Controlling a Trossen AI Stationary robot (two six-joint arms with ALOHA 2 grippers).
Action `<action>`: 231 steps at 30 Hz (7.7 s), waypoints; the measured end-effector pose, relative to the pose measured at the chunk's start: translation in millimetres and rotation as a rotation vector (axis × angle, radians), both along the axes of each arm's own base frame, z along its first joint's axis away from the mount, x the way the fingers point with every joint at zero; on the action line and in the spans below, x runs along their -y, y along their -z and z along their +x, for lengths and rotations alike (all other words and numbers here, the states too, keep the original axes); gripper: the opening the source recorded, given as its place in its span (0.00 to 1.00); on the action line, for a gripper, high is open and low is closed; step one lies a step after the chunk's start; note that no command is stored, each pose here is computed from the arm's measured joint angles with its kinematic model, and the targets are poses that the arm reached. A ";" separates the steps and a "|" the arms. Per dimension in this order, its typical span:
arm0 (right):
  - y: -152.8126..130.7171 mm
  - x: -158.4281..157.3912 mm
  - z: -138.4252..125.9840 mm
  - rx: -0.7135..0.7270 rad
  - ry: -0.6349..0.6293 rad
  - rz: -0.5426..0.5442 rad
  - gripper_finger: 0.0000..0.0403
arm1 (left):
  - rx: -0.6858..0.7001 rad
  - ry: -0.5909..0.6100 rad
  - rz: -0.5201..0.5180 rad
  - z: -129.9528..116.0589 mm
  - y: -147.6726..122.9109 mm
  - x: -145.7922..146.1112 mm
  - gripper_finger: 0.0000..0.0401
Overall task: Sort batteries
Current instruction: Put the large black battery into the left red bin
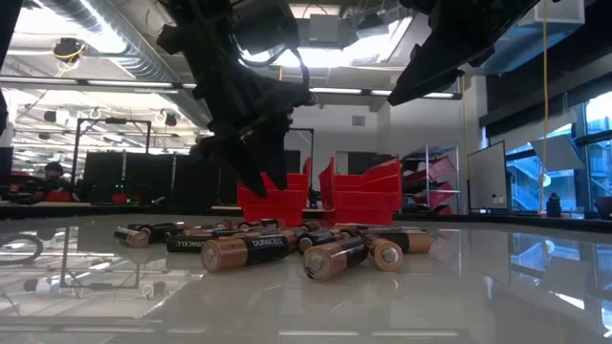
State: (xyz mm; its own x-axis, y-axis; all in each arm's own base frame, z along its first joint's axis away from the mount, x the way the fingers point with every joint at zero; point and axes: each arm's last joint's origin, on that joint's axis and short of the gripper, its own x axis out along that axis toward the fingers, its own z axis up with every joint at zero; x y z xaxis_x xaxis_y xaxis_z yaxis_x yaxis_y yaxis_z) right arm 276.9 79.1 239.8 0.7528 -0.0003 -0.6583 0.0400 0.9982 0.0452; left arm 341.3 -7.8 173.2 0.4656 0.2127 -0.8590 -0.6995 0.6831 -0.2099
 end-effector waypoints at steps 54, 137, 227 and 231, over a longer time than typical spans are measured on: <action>-0.4 1.7 2.6 0.030 0.017 -0.107 0.53 | 0.004 0.066 0.091 21.9 -12.9 20.1 0.09; -29.9 32.0 -64.8 0.398 0.277 -0.280 0.53 | 0.220 0.092 0.165 -47.6 -69.1 -162.3 0.33; -5.0 26.4 -61.0 0.214 0.168 -0.161 0.53 | -0.004 0.167 -0.118 -41.3 -54.2 47.6 0.33; 3.3 22.5 -54.7 0.178 0.122 -0.111 0.53 | 0.003 0.120 -0.160 -36.1 -44.8 60.7 0.33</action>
